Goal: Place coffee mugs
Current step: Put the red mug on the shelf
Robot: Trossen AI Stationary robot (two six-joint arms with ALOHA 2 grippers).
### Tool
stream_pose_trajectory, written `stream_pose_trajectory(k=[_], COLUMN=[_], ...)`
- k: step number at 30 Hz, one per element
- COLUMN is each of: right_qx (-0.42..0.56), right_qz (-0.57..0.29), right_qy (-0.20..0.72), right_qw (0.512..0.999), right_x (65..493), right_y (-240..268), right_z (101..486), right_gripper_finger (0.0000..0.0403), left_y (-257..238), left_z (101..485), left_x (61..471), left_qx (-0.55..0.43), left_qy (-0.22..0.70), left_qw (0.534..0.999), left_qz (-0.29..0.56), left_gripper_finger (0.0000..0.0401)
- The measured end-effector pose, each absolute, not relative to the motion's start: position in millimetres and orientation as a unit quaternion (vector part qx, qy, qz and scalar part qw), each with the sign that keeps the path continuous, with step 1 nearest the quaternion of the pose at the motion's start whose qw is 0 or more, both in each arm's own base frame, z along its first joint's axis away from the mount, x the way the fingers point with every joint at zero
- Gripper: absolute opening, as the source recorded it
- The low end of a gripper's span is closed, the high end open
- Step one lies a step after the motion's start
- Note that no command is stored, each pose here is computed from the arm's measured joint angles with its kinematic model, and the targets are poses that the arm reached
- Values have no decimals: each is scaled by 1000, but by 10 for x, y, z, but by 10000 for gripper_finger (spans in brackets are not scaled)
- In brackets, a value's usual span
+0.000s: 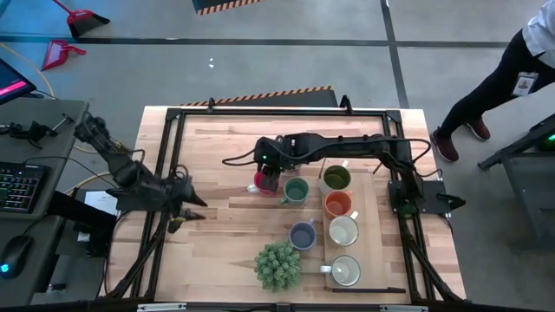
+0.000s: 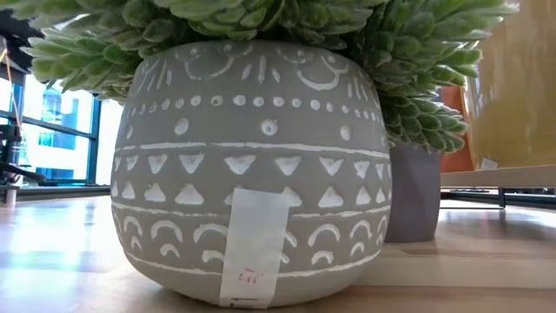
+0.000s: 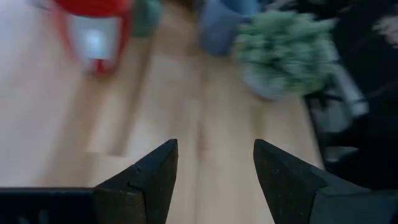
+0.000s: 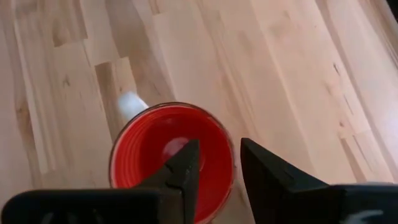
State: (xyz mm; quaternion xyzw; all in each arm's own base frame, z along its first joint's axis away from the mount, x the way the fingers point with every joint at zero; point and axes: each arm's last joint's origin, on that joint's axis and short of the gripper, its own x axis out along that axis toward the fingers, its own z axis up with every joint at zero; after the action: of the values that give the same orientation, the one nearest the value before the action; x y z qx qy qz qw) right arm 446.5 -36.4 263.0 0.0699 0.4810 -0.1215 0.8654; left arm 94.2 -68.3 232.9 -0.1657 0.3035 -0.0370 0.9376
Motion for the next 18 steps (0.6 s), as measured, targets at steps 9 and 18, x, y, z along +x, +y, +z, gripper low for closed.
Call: stream_pose_trajectory(k=[9, 18], right_qx=[86, 85], right_qz=[-117, -116], right_qy=[492, 511], right_qw=[859, 848], right_x=[4450, 4472], right_y=[-453, -449], right_z=[2597, 2481], right_gripper_finger=[94, 94], left_y=[-992, -1253], left_z=[2148, 1917], left_x=[1000, 1276], left_qx=[-102, -11], left_qy=[272, 286], left_qw=[956, 958], left_qz=[-47, -38], left_gripper_finger=[197, 197])
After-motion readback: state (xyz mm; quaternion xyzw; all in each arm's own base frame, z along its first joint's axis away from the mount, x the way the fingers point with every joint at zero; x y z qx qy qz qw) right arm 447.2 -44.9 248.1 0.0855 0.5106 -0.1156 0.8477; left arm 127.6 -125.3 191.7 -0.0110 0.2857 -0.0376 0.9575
